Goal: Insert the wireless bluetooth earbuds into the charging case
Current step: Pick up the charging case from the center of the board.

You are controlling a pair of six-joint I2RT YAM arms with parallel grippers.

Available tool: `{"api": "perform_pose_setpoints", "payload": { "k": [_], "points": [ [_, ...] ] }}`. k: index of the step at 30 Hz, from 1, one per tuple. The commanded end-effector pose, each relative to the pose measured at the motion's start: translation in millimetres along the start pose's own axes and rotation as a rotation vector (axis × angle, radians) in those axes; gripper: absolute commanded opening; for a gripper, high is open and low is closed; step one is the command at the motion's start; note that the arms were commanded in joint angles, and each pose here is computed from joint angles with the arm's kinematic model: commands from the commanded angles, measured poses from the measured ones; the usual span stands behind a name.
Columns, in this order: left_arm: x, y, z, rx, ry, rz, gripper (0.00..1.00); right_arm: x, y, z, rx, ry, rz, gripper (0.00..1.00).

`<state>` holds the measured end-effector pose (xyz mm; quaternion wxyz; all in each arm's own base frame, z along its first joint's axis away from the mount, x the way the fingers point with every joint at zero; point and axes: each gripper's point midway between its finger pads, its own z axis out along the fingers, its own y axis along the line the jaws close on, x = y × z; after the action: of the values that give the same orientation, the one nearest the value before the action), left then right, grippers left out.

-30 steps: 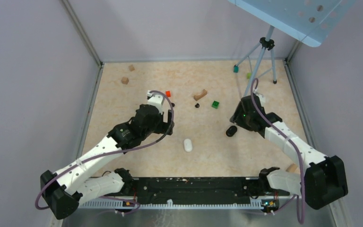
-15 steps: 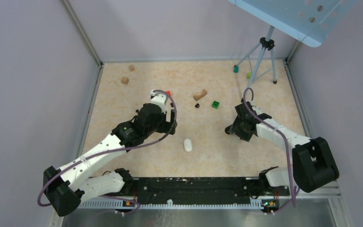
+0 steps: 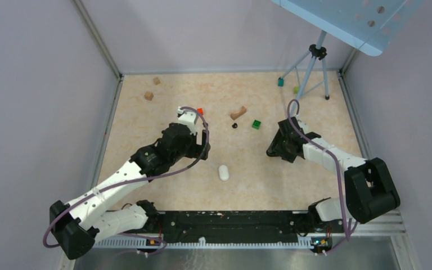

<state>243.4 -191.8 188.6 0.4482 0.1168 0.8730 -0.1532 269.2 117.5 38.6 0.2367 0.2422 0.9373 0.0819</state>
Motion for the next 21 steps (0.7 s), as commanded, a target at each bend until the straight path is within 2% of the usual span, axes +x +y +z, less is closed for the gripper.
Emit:
{"api": "perform_pose_setpoints", "payload": {
  "k": [1,10,17,21],
  "points": [
    [-11.2,-2.3,-3.5,0.022,-0.052,-0.004,0.99,-28.3,29.1,-11.8,-0.087,-0.084,0.025,0.62],
    [-8.3,-0.9,-4.8,0.022,-0.052,-0.001,0.99,-34.4,52.4,6.6,-0.133,-0.063,0.006,0.62],
    [-5.6,-0.1,-5.6,0.024,-0.051,-0.004,0.99,-42.7,36.1,24.4,0.032,-0.046,-0.095,0.56],
    [-4.4,-0.1,-4.4,0.023,-0.047,-0.005,0.99,-41.1,32.7,25.9,0.060,-0.020,-0.145,0.53]
  ]
}}
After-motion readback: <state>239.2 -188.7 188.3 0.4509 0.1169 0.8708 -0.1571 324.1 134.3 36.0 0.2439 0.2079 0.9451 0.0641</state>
